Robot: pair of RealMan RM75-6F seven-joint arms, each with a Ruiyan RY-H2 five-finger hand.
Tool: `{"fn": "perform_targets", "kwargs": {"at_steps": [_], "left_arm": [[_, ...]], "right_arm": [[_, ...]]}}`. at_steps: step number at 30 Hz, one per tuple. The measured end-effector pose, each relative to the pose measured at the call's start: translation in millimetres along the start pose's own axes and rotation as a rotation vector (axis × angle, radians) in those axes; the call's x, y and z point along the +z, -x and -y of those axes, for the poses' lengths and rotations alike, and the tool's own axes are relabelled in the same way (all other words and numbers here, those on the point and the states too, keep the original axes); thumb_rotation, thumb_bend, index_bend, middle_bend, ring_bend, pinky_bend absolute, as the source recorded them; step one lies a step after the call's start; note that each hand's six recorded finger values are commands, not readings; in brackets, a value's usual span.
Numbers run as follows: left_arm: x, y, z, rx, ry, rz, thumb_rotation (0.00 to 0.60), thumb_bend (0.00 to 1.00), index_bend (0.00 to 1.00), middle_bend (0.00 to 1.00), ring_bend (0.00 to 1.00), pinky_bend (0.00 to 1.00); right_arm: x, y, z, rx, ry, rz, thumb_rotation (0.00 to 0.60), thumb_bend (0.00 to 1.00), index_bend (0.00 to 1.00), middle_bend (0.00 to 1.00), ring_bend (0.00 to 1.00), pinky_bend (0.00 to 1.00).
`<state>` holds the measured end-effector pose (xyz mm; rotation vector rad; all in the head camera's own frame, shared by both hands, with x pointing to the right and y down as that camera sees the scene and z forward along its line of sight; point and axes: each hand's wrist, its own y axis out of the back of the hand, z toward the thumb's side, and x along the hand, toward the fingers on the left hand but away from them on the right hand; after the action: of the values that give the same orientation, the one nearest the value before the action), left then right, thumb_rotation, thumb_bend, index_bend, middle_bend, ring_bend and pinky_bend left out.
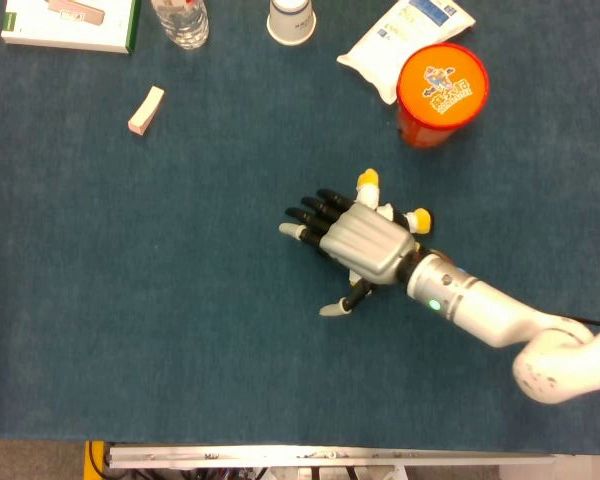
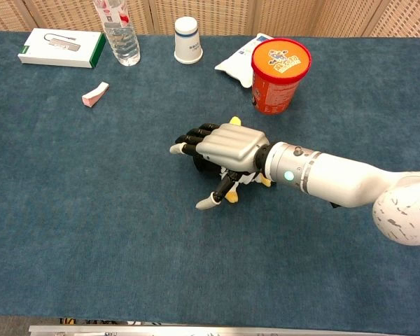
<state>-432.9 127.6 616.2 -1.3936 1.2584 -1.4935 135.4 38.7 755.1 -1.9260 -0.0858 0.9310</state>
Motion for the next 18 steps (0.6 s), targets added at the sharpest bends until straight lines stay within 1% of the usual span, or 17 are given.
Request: {"fn": "perform_targets", "kwargs": {"at_steps": [5, 8, 12, 18], "left_arm": [[2, -3, 0, -0.001, 0.001, 0.006, 0.6, 0.25, 0.13, 0.28, 0.26, 0.15], [3, -5, 1, -0.002, 0.001, 0.011, 0.6, 0.25, 0.13, 0.28, 0.26, 0.15], [3, -5, 2, -0.006, -0.002, 0.009, 0.6, 0.25, 0.13, 0.28, 0.26, 0.15], [2, -5, 3, -0.008, -0.005, 0.005, 0.6, 0.25, 0.13, 0.28, 0.26, 0.15]], "right_arm": [[-5, -13, -12, -0.042, 0.01, 0.007, 0.245, 0.0, 0.0, 0.0, 0.0, 0.0], [-5, -11, -17, -0.056, 0.021, 0.005, 0.245, 0.0, 0.0, 0.0, 0.0, 0.0], [-2, -3, -15, -0.045, 0.022, -0.001, 0.245, 0.0, 0.0, 0.0, 0.0, 0.0], [-2, 11, -2, -0.004, -0.003, 0.008, 0.247, 0.0, 0.0, 0.0, 0.0, 0.0]]}}
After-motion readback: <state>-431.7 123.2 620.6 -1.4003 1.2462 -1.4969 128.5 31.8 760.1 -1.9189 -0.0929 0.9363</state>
